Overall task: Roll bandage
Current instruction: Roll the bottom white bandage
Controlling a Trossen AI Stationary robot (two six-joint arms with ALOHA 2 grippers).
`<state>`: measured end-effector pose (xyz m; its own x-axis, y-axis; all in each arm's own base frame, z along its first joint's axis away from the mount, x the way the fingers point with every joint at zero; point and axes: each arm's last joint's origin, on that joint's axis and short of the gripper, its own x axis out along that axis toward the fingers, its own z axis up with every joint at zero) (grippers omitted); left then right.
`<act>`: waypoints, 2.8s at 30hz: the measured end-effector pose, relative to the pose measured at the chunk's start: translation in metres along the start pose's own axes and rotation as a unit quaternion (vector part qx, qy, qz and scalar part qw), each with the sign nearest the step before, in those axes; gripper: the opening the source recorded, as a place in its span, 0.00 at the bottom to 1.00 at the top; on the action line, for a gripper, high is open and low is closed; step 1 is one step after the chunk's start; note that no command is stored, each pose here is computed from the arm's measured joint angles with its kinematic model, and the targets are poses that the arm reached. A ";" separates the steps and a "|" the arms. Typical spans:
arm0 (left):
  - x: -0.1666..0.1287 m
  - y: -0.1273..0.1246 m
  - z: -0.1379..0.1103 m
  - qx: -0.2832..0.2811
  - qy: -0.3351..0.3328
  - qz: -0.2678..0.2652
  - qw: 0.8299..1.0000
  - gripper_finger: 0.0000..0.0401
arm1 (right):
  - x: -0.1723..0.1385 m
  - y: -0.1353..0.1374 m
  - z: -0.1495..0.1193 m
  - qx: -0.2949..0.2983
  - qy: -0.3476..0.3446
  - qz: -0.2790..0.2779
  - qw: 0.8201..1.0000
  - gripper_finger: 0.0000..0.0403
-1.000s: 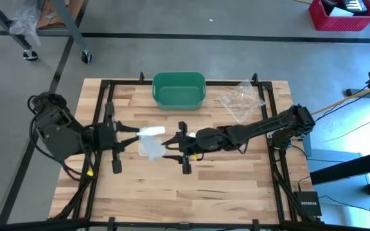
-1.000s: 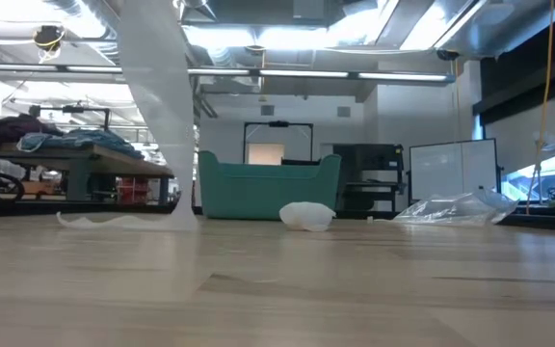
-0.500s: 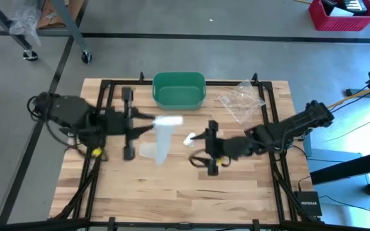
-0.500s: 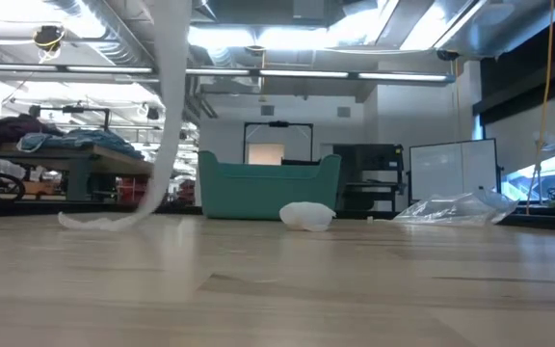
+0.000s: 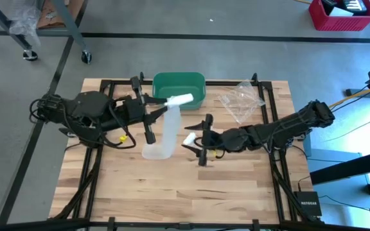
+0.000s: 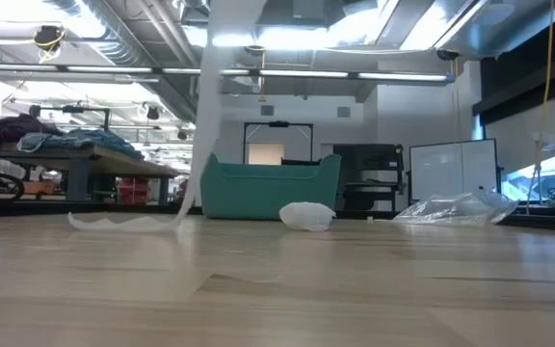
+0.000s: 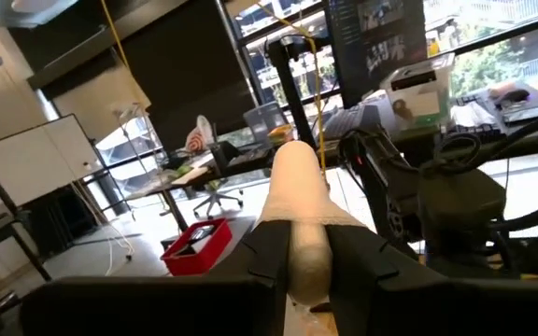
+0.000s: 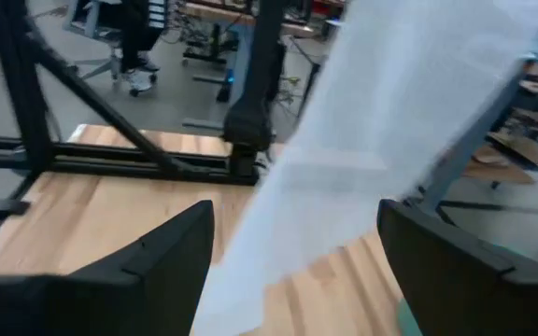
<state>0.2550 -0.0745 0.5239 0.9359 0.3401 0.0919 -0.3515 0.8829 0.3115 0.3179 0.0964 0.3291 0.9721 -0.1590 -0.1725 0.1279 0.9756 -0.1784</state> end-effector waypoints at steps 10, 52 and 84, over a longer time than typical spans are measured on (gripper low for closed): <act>-0.004 -0.008 0.002 -0.002 -0.019 -0.059 0.998 0.11 | 0.016 -0.028 -0.008 0.019 -0.055 0.013 0.998 0.75; -0.013 -0.033 0.005 -0.010 -0.036 -0.135 0.990 0.11 | 0.036 -0.001 0.000 -0.074 -0.130 0.070 0.986 0.06; -0.009 -0.063 -0.030 0.154 0.019 -0.040 0.987 0.07 | -0.061 0.121 0.053 -0.107 -0.133 0.162 0.972 0.01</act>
<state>0.2678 -0.1232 0.4749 0.9567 0.2903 0.0225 -0.2470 0.7684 0.5904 0.2842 0.2319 0.3693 0.9745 0.2244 -0.0021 -0.2102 0.9093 -0.3593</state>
